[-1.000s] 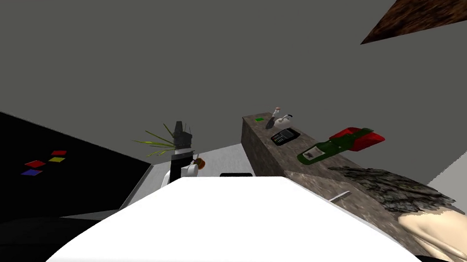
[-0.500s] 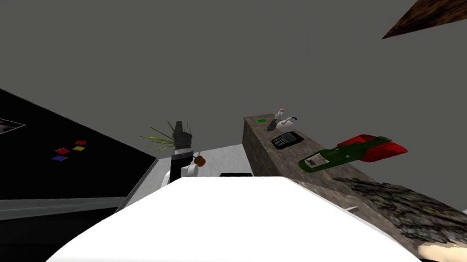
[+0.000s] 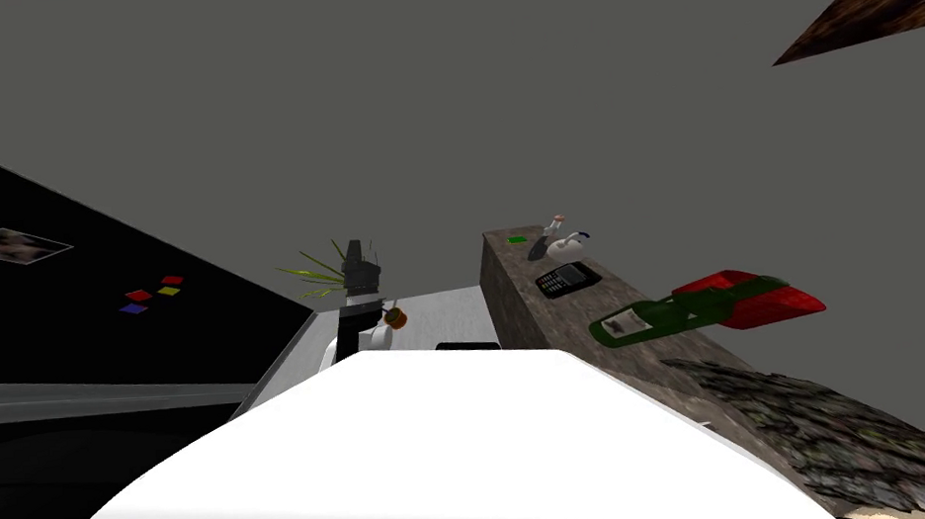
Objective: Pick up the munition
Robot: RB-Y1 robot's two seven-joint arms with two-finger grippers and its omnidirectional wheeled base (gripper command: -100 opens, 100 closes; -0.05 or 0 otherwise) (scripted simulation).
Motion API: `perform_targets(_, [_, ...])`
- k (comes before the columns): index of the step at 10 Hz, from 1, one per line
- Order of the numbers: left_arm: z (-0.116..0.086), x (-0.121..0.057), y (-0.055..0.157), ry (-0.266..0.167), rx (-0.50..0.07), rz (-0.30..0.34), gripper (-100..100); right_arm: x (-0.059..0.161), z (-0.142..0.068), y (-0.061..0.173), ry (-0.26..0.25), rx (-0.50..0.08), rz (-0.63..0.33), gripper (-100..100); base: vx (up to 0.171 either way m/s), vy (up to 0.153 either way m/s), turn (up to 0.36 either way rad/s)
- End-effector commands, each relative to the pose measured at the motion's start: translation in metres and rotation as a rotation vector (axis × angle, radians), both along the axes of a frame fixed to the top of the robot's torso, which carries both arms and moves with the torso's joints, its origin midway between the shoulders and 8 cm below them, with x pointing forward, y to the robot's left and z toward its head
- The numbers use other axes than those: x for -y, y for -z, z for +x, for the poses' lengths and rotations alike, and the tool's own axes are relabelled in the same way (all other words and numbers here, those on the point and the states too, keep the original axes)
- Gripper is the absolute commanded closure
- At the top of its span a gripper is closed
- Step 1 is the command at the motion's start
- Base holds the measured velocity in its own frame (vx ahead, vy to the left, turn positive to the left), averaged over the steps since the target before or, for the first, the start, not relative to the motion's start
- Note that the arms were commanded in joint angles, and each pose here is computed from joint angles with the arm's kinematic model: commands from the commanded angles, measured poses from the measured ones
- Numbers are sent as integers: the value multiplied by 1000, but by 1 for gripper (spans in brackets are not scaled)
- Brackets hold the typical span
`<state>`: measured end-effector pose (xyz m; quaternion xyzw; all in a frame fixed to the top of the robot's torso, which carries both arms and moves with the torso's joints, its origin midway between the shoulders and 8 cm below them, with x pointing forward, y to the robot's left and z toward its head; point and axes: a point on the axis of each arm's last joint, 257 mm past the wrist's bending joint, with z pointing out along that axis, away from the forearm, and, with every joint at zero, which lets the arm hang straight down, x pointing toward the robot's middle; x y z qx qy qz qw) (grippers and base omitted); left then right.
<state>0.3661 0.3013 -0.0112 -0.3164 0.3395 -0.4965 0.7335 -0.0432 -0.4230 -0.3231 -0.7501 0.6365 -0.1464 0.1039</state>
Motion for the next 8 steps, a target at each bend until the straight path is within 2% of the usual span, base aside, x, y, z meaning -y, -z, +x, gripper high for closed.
perform_targets(1, [0,0,0,0,0,0,0,5,0,7,10,2,0,-100,-9,14,76])
perform_targets(5, [0,0,0,0,0,0,0,16,1,24,32,5,1,-100,-15,29,59])
perform_targets(6, [0,0,0,0,0,0,0,16,0,20,27,5,-4,-100,-6,11,9])
perform_targets(7, [0,0,0,0,0,0,0,16,0,21,28,5,-5,100,0,0,0])
perform_targets(8, [0,0,0,0,0,0,0,16,0,21,28,5,-5,100,-3,0,-12])
